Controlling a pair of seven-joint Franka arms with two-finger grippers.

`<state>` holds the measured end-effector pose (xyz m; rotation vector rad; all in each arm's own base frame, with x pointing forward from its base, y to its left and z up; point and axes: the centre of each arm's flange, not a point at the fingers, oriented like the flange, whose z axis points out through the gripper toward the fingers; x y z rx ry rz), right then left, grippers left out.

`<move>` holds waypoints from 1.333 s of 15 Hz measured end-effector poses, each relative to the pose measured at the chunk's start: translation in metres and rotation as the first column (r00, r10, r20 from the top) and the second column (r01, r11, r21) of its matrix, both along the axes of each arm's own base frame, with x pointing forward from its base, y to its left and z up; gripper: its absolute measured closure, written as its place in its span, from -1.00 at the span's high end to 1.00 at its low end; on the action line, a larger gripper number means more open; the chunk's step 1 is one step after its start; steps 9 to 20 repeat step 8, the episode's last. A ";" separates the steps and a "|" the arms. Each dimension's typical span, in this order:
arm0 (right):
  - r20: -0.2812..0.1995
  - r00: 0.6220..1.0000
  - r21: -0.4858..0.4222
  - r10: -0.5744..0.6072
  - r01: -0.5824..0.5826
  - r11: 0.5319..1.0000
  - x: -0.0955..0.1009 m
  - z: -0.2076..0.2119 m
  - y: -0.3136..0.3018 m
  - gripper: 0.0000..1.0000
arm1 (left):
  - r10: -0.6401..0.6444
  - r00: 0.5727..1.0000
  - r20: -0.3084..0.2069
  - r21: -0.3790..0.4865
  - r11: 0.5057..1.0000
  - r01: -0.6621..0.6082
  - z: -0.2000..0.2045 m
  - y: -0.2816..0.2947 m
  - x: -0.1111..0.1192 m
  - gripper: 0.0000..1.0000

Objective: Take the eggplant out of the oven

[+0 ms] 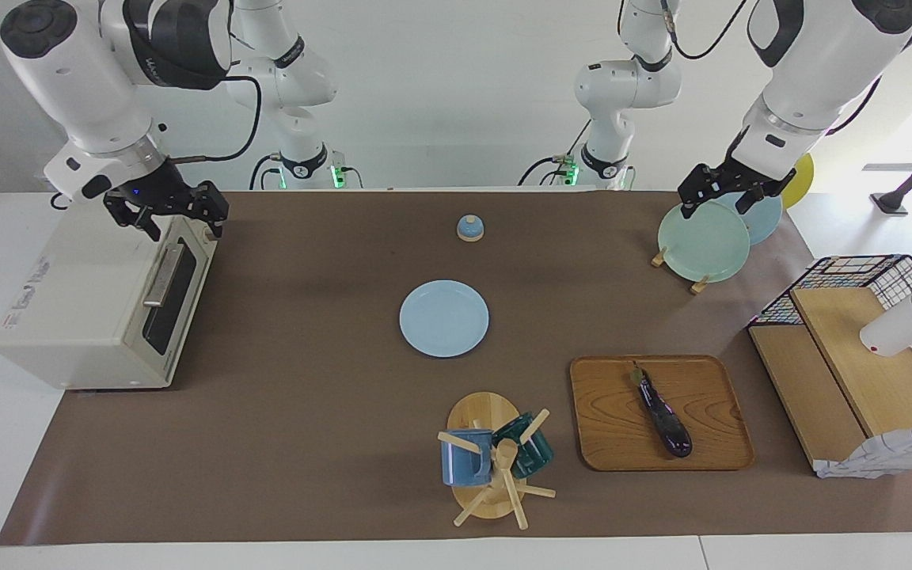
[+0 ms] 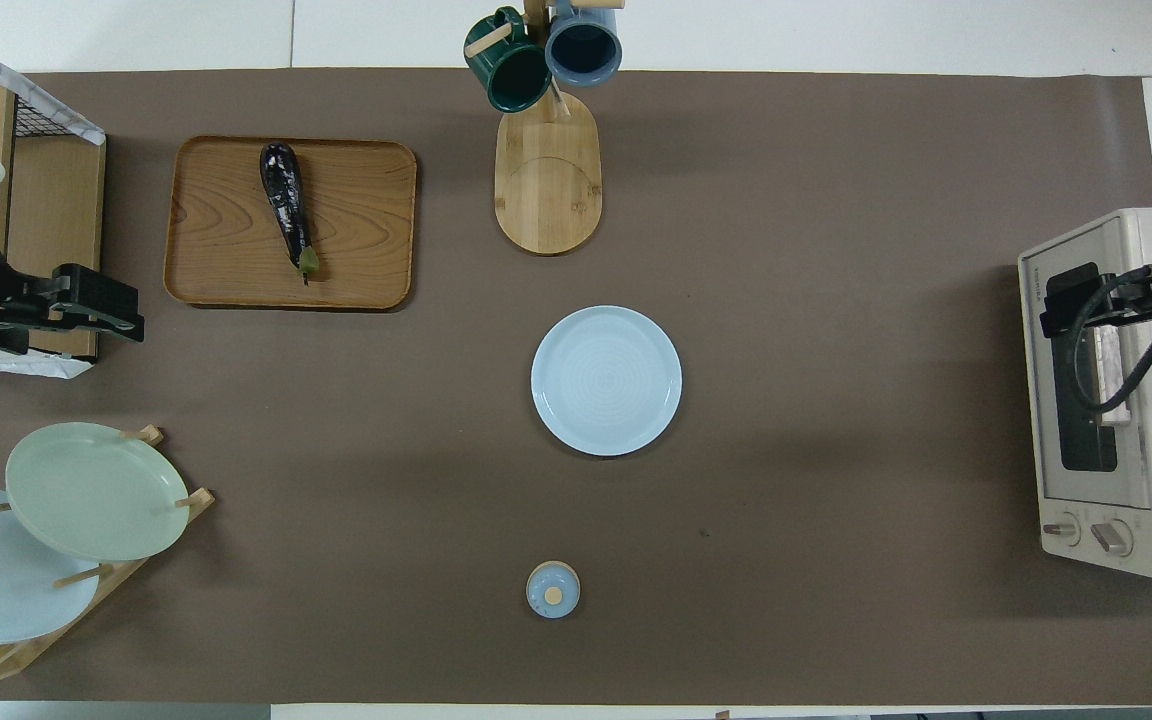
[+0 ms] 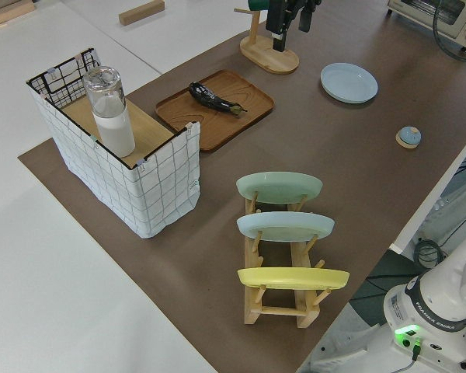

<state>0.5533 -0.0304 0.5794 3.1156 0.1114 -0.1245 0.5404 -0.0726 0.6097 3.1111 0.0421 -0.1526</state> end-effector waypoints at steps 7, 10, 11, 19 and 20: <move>0.003 1.000 0.000 0.001 -0.001 1.000 0.000 0.002 0.000 1.00 | 0.018 1.000 0.014 -0.007 1.000 -0.018 0.005 0.009 -0.001 1.00; 0.003 1.000 0.000 0.001 -0.001 1.000 0.000 0.002 0.000 1.00 | 0.018 1.000 0.014 -0.007 1.000 -0.018 0.005 0.009 -0.001 1.00; 0.003 1.000 0.000 0.001 -0.001 1.000 0.000 0.002 0.000 1.00 | 0.018 1.000 0.014 -0.007 1.000 -0.018 0.005 0.009 -0.001 1.00; 0.003 1.000 0.000 0.001 -0.001 1.000 0.000 0.002 0.000 1.00 | 0.018 1.000 0.014 -0.007 1.000 -0.018 0.005 0.009 -0.001 1.00; 0.003 1.000 0.000 0.001 -0.001 1.000 0.000 0.002 0.000 1.00 | 0.018 1.000 0.014 -0.007 1.000 -0.018 0.005 0.009 -0.001 1.00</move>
